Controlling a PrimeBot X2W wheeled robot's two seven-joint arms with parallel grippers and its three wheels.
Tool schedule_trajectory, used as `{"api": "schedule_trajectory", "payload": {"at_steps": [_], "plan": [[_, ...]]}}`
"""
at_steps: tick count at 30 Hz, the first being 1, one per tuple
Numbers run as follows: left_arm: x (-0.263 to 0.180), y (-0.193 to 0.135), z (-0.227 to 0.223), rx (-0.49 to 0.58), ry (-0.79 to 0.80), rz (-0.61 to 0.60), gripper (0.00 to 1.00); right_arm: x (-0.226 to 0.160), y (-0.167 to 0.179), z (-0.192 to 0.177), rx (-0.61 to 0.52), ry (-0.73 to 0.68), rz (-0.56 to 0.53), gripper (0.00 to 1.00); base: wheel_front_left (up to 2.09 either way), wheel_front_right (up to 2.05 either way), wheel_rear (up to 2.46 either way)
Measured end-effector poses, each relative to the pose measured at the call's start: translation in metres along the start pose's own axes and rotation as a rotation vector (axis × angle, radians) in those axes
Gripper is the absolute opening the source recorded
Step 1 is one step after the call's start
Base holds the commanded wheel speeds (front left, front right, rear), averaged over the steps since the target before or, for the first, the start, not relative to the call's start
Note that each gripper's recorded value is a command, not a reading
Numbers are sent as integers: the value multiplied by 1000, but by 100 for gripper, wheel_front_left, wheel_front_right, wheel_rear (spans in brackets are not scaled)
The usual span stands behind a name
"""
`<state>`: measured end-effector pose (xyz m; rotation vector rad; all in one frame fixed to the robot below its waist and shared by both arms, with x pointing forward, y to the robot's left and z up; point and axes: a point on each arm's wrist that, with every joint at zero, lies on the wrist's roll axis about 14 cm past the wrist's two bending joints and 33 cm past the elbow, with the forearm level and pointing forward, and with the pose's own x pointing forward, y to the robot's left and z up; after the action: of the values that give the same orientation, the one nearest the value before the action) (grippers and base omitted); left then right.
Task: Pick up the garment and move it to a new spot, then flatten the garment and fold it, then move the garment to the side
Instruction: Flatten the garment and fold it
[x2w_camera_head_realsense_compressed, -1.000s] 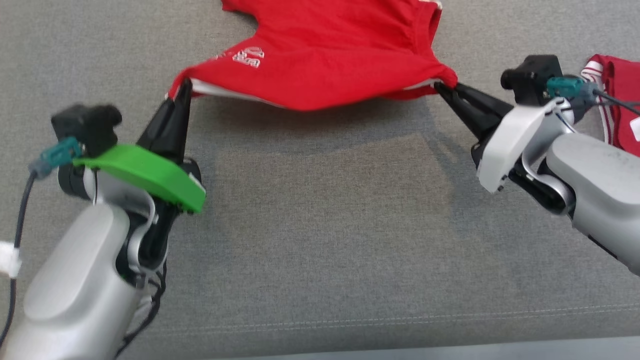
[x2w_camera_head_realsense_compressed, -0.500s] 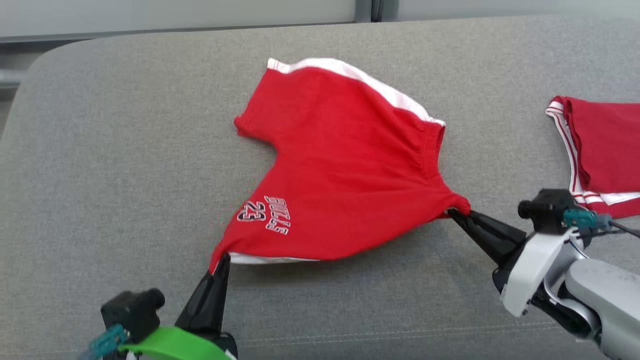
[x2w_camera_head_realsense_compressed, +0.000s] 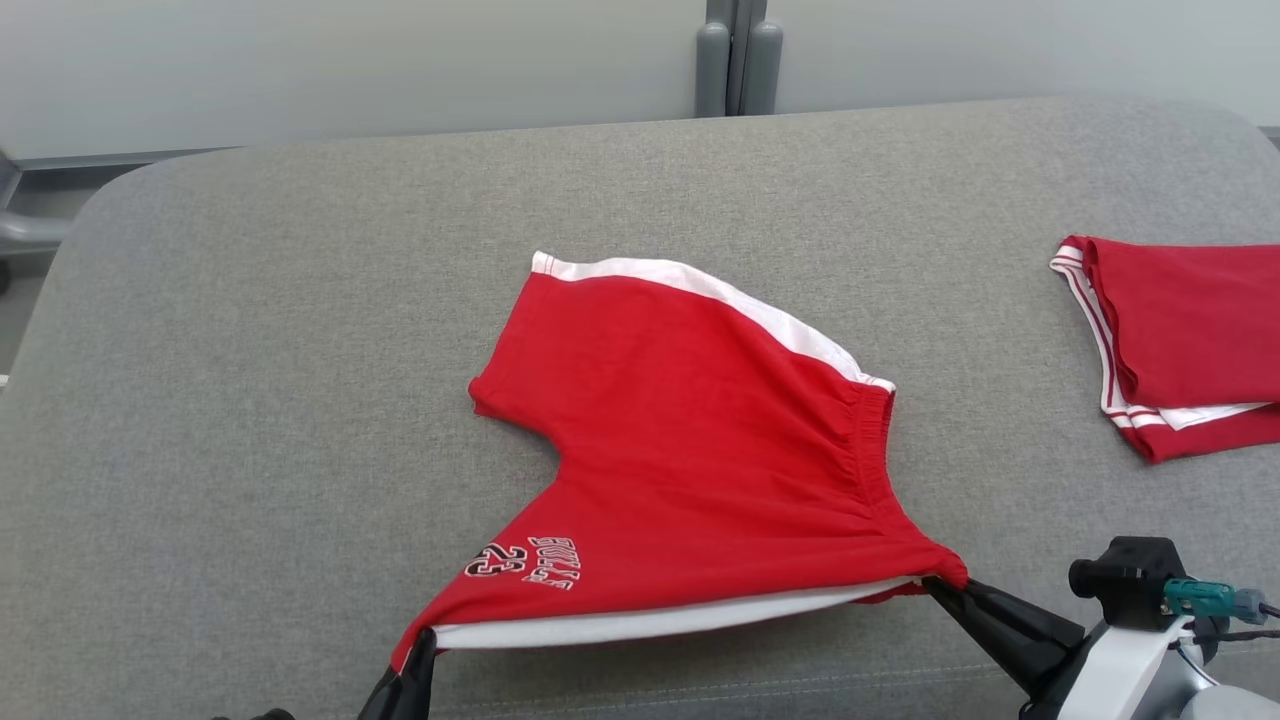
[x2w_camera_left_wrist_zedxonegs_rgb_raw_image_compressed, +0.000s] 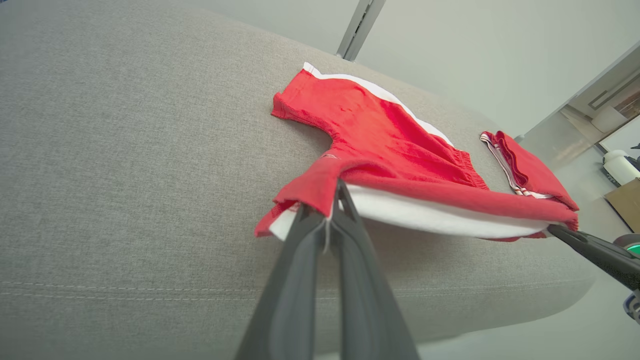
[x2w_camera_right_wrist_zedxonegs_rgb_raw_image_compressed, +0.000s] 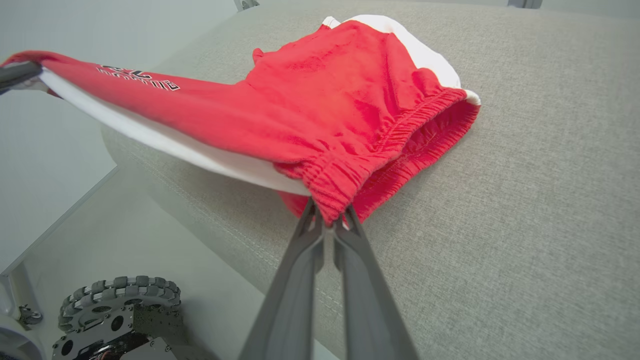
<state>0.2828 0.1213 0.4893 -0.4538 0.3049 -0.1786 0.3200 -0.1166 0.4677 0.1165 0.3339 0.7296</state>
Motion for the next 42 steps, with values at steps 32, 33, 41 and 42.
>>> {"api": "schedule_trajectory", "payload": {"at_steps": [32, 33, 41, 42], "plan": [[225, -2, 46, 365, 279, -285, 0, 89, -75, 31, 175, -73, -200, 0, 0, 0, 0], [233, -3, 45, 370, 296, -293, 0, 92, -79, 30, 187, -75, -210, 0, 0, 0, 0], [286, -6, 28, 384, 415, -320, 0, 100, -105, 17, 245, -57, -295, 0, 0, 0, 0], [292, -7, 27, 386, 417, -322, 0, 101, -107, 17, 252, -60, -303, 0, 0, 0, 0]]}}
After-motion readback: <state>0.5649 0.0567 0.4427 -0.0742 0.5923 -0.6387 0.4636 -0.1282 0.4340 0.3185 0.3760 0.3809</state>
